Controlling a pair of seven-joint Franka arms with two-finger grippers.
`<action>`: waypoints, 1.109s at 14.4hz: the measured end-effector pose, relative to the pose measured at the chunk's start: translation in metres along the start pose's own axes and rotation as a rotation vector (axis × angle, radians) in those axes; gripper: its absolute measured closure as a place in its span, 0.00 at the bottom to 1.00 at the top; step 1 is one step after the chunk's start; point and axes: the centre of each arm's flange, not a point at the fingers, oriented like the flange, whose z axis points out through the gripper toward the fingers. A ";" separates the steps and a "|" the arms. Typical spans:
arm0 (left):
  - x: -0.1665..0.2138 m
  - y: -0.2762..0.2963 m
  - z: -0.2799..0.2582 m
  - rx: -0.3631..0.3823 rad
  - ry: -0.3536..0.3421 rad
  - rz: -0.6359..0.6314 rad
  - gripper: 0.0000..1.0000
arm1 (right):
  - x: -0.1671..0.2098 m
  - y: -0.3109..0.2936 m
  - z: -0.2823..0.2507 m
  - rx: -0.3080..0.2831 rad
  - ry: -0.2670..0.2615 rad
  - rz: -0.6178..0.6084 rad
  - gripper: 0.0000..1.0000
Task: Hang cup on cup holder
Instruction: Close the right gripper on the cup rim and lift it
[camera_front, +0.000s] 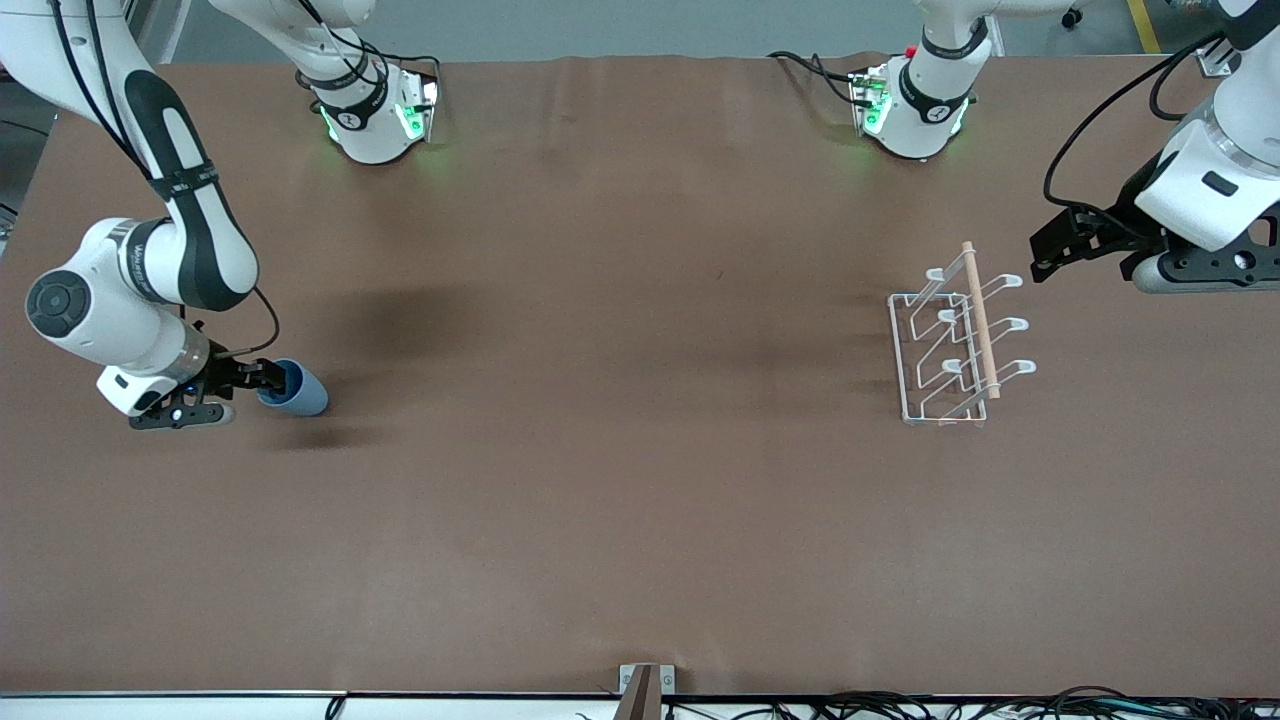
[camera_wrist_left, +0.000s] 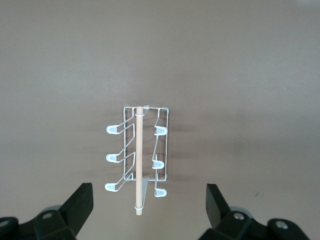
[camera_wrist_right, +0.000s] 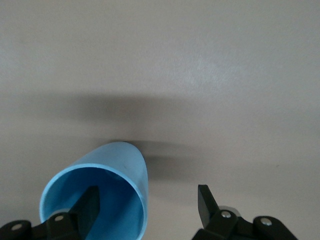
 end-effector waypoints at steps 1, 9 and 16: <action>0.000 0.000 0.000 0.000 -0.001 0.000 0.00 | -0.002 -0.001 0.005 0.002 -0.010 0.000 0.21; 0.002 -0.002 0.003 0.000 -0.002 -0.003 0.00 | -0.004 -0.001 0.008 0.008 -0.011 0.007 0.55; 0.005 -0.003 0.005 -0.001 0.002 -0.007 0.00 | -0.004 -0.002 0.011 0.030 -0.010 0.032 0.89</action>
